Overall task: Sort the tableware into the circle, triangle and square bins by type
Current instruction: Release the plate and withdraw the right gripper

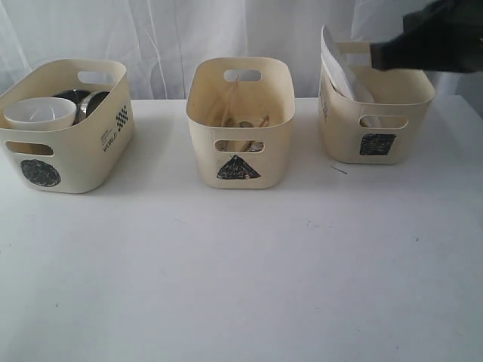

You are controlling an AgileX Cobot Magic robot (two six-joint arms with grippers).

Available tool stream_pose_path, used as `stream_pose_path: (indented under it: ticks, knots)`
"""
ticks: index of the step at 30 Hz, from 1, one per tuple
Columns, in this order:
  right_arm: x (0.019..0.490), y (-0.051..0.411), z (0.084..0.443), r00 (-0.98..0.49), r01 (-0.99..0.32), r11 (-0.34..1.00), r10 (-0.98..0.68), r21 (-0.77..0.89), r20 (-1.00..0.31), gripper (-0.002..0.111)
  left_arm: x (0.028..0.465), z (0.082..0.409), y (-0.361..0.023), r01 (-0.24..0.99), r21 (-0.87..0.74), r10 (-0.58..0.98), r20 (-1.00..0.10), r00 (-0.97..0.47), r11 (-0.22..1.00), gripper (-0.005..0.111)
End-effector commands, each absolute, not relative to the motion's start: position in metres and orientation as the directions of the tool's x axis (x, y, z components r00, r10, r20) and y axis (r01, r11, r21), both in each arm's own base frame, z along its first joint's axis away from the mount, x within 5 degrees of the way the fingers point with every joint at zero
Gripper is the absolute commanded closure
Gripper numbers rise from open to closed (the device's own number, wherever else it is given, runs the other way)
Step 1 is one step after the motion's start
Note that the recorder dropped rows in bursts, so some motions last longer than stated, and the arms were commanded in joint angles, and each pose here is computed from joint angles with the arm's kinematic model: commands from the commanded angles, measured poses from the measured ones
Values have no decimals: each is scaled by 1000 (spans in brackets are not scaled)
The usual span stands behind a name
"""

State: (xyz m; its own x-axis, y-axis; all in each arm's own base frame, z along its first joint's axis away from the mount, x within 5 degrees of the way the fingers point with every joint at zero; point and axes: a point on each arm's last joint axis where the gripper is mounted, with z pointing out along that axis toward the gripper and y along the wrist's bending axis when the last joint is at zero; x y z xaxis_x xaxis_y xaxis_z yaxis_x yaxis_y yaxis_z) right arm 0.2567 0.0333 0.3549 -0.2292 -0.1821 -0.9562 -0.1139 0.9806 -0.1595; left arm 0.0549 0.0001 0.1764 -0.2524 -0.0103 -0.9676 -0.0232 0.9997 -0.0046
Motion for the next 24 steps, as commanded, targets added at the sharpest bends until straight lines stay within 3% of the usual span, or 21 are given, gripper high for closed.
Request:
stream_pose_path:
  ticks: [1, 10, 20, 24]
  knots:
    - [215, 25, 335, -239, -109, 984, -165, -142, -957, 108, 55, 176, 0, -24, -12, -18, -967, -253, 1000, 107]
    - [147, 15, 305, -199, -94, 991, -108, -91, -974, 108, 55, 176, 0, -24, -12, -18, -967, -253, 1000, 107]
    - [129, 12, 315, -128, -75, 993, -96, -87, -987, 108, 55, 176, 0, -24, -12, -18, -967, -253, 1000, 107]
    - [122, 11, 294, -160, -97, 984, -163, -149, -974, 108, 55, 176, 0, -24, -12, -18, -967, -253, 1000, 107]
